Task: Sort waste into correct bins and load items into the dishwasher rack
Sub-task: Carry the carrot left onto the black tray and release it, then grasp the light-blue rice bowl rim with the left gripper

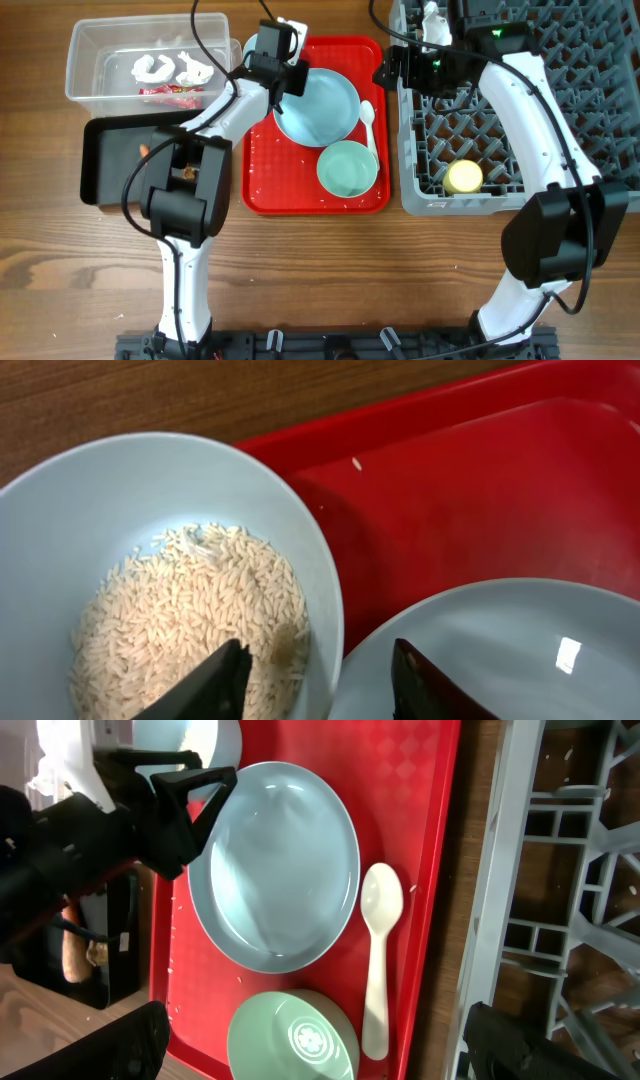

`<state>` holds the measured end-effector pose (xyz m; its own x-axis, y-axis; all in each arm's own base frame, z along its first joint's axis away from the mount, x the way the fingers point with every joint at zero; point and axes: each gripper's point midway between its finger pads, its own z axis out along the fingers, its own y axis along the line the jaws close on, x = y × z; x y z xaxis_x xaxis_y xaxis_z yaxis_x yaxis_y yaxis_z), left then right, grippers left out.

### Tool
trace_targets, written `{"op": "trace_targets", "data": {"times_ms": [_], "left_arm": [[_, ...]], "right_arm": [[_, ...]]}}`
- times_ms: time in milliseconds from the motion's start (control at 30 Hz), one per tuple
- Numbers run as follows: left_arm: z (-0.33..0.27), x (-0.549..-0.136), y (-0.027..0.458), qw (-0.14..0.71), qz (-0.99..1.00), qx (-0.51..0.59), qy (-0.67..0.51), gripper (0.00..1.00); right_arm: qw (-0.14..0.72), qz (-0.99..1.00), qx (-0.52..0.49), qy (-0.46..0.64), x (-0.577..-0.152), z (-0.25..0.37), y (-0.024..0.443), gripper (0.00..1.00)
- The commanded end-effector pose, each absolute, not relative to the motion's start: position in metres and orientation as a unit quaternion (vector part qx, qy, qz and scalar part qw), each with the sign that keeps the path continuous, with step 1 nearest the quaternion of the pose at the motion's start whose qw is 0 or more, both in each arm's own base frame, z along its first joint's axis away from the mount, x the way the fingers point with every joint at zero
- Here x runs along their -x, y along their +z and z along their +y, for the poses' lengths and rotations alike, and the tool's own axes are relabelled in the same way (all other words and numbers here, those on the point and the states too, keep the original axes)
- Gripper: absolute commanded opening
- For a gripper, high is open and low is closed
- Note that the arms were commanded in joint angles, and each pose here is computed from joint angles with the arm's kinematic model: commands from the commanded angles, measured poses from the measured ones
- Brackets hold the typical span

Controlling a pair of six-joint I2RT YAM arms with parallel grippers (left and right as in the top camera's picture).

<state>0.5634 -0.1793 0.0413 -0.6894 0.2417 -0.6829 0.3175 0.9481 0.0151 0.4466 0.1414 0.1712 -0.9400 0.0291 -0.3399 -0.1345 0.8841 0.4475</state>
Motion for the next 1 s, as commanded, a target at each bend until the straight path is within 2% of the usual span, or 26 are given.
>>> {"op": "trace_targets", "data": {"times_ms": [0, 167, 300, 700, 967], "left_arm": [[-0.175, -0.567, 0.036, 0.364, 0.918, -0.153, -0.04, 0.37], [-0.176, -0.567, 0.037, 0.365, 0.918, -0.151, -0.041, 0.23], [-0.178, -0.566, 0.037, 0.366, 0.917, -0.154, -0.042, 0.04], [-0.193, -0.565, 0.047, 0.38, 0.91, -0.161, -0.032, 0.04], [-0.197, -0.565, 0.107, 0.429, 0.891, -0.149, -0.001, 0.04]], "right_arm": [[0.177, 0.956, 0.031, 0.232, -0.45, 0.14, 0.171, 0.96], [0.177, 0.957, 0.03, 0.226, -0.45, 0.138, 0.17, 0.96], [0.177, 0.957, 0.029, 0.227, -0.45, 0.138, 0.17, 0.96], [0.176, 0.958, 0.029, 0.226, -0.45, 0.138, 0.17, 0.97], [0.177, 0.957, 0.029, 0.226, -0.45, 0.138, 0.17, 0.97]]}}
